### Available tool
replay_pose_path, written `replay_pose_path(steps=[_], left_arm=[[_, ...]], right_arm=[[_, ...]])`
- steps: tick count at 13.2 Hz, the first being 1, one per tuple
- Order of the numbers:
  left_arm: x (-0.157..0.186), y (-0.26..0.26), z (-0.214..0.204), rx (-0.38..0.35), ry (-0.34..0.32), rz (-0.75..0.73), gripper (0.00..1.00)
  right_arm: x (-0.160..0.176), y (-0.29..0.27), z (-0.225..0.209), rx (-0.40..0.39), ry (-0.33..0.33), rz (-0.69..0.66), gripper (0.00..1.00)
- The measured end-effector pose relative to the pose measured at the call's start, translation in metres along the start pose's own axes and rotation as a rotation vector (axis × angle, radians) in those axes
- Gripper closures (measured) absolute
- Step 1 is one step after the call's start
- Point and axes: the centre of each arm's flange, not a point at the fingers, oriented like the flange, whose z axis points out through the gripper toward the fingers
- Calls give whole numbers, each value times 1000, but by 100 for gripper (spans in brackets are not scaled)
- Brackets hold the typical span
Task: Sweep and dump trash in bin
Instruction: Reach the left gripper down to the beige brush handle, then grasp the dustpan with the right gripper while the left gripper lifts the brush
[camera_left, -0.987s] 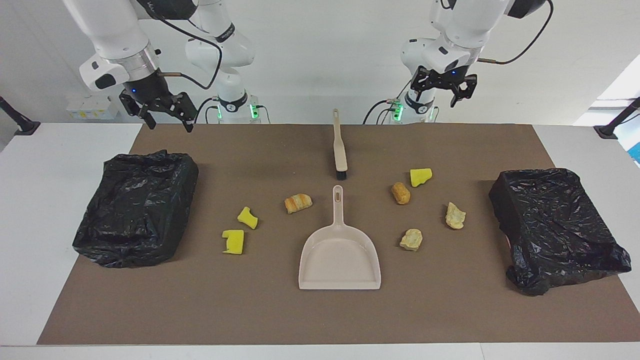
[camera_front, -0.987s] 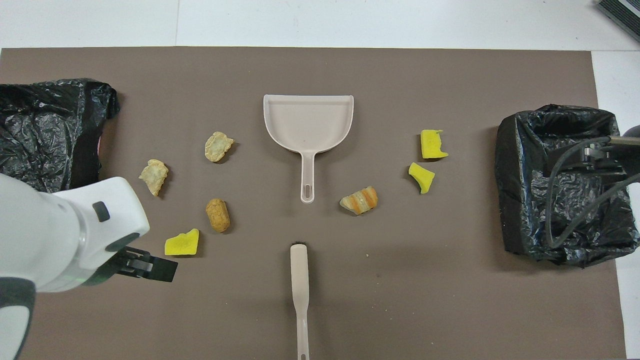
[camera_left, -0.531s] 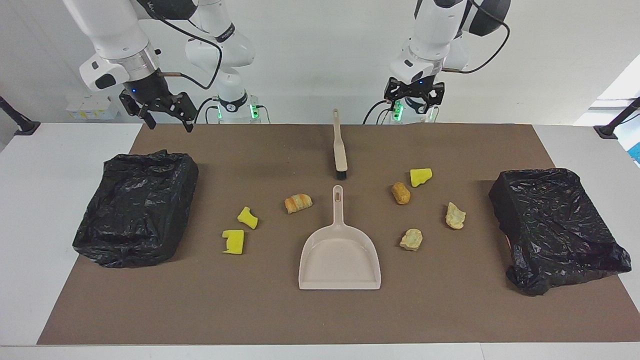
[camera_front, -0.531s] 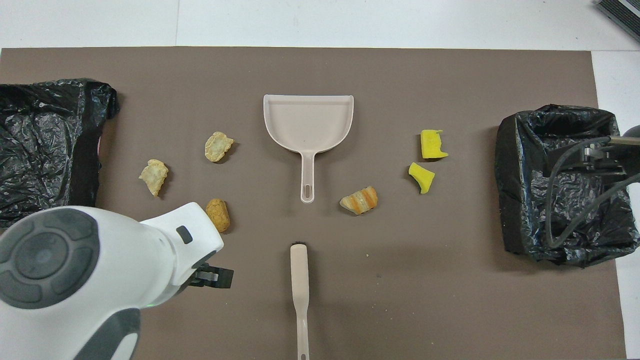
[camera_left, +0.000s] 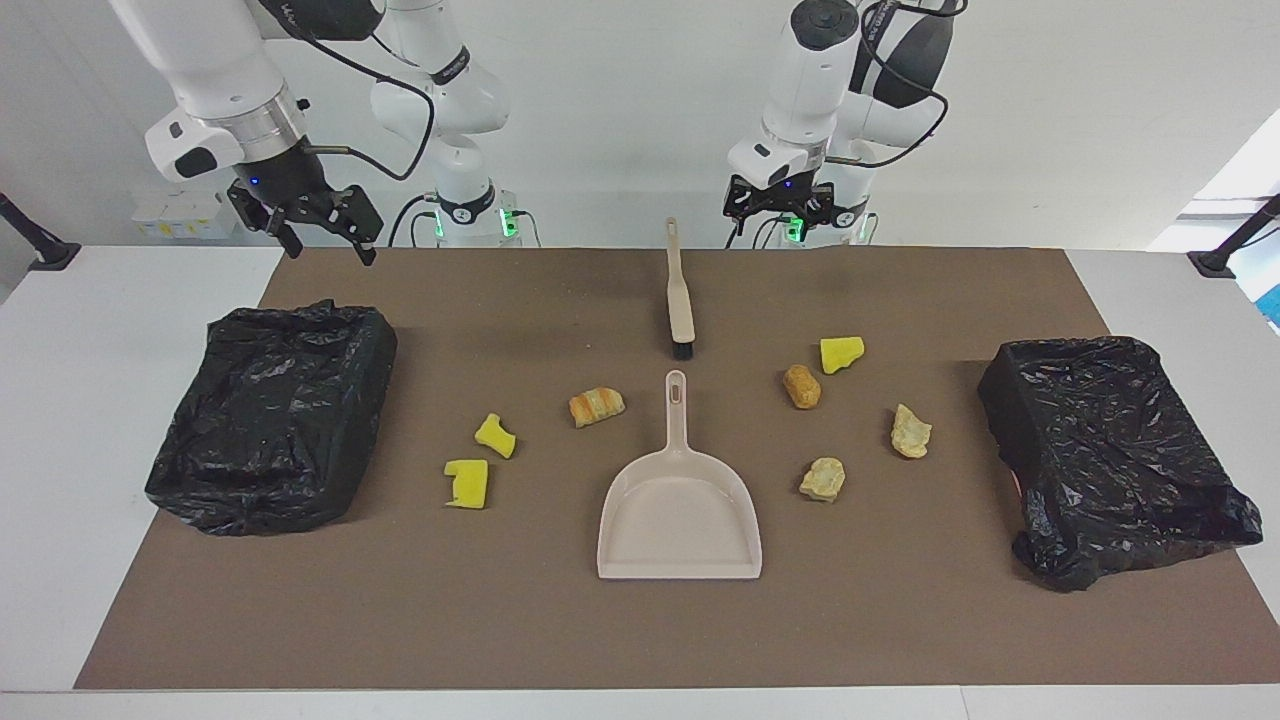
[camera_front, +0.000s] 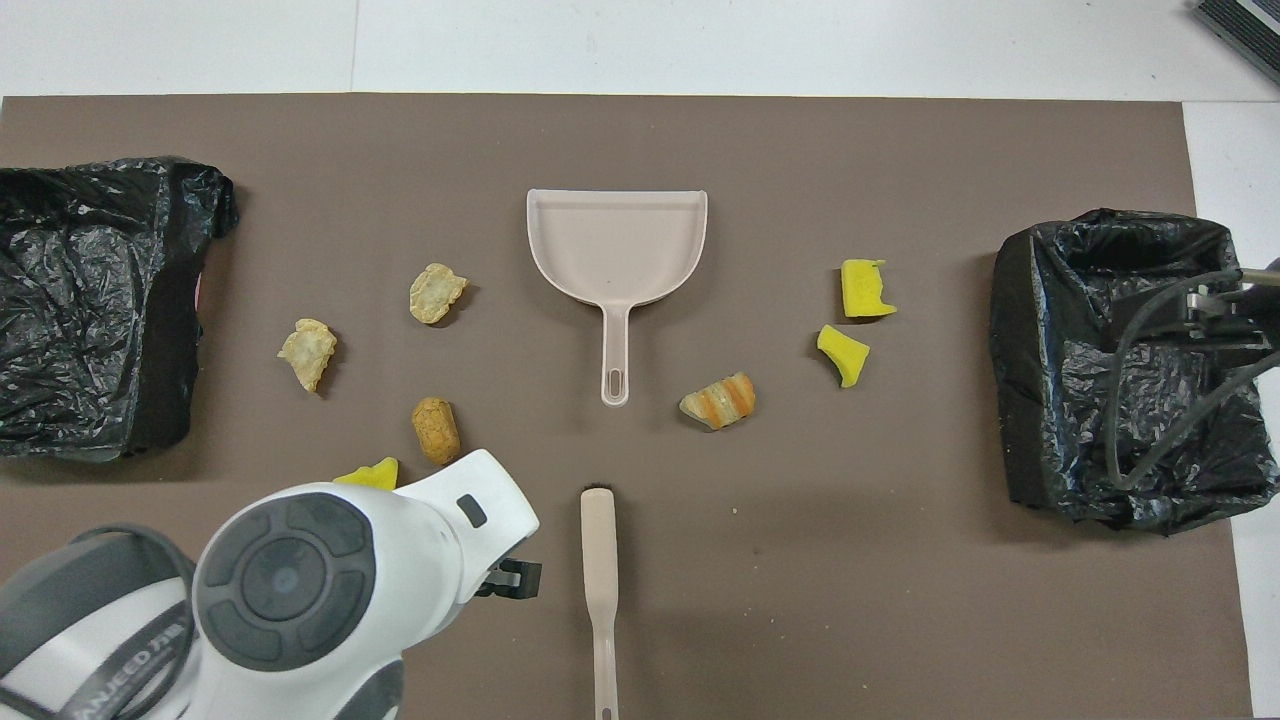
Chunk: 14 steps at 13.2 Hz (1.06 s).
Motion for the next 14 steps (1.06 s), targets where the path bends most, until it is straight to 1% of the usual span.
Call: replay_pose_path(steps=[2,5,7,8,10,12,14], left_arm=[[-8,14,23,1,-10,9,0],[-30,44,63,18,-37,14,0],[-44,71,92,24,-31,-6,0],[-51,85,105,24,-25,-15,0],[-61,104,115,14,-20,-28,0],[-65,112,121,-1,-23,-39,0],[-68,117,137,5,-40,-34,0]], right_arm=[[0,1,0,0,0,1,0],[2,-6,0,3,24,-10,0],[6,-18,12,1,9,-30,0],[11,-32,22,-2,-3,-52,0],[21,-66,45,-6,-22,-52,0],[30,-100,64,-7,-22,-40,0],[36,-121,77,-3,-13,-25,0]])
